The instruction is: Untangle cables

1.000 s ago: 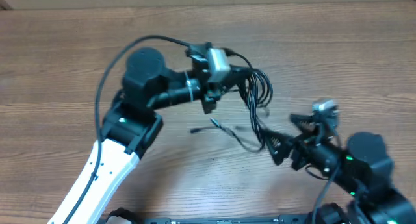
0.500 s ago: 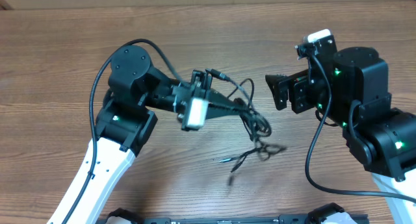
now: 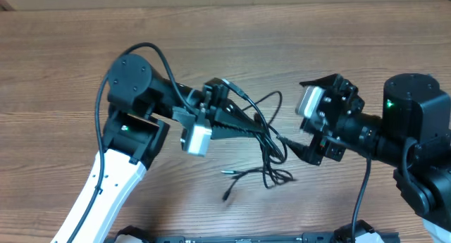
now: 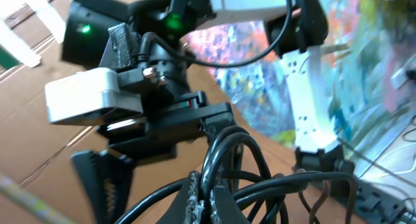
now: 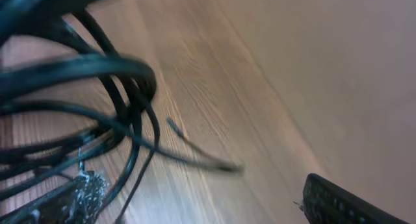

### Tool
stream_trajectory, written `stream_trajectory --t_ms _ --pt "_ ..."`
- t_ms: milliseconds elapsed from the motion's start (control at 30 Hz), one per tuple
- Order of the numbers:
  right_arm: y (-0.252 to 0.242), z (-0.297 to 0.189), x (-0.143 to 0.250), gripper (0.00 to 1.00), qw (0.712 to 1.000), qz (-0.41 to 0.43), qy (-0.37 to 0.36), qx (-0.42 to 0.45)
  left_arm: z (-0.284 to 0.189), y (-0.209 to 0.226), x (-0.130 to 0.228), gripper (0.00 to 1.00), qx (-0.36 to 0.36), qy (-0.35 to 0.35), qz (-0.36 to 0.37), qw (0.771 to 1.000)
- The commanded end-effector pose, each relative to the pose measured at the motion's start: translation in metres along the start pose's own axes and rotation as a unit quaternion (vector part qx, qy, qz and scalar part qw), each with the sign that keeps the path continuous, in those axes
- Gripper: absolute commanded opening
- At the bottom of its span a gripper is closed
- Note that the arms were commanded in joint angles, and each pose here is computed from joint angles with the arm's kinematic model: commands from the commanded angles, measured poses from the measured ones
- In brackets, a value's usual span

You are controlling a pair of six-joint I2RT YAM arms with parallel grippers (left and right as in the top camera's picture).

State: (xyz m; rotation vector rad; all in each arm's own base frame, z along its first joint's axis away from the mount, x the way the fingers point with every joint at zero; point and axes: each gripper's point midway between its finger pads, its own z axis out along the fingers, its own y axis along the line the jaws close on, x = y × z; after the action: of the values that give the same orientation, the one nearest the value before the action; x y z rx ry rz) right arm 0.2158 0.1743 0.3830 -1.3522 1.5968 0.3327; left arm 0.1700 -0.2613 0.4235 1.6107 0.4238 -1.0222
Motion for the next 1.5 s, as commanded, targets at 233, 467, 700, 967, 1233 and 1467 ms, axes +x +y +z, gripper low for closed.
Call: stream_trajectory --t_ms 233,467,700,967,1233,1467 --pt "0.040 -0.014 -0.054 0.79 0.977 -0.098 -0.152 -0.114 0.015 -0.010 -0.016 0.04 0.032 -0.022 0.006 0.999" --pt "0.043 0.004 -0.051 0.66 0.968 -0.081 -0.167 -0.168 0.019 -0.009 -0.018 0.04 0.031 -0.024 0.018 0.999" --pt "0.042 0.006 -0.050 0.15 0.969 -0.077 -0.164 -0.170 0.008 -0.002 -0.013 0.04 0.011 -0.010 0.014 1.000" --pt "0.021 0.014 -0.045 0.04 0.984 0.011 -0.122 -0.130 -0.019 0.010 -0.001 0.04 -0.025 0.020 -0.022 0.999" --pt "-0.030 0.023 -0.029 0.04 0.975 0.217 -0.057 -0.006 -0.051 0.021 0.025 0.04 -0.096 0.049 -0.173 0.979" --pt "-0.060 0.021 -0.001 0.04 0.958 0.271 -0.004 0.098 -0.089 0.053 0.052 0.04 -0.244 0.042 -0.438 0.864"
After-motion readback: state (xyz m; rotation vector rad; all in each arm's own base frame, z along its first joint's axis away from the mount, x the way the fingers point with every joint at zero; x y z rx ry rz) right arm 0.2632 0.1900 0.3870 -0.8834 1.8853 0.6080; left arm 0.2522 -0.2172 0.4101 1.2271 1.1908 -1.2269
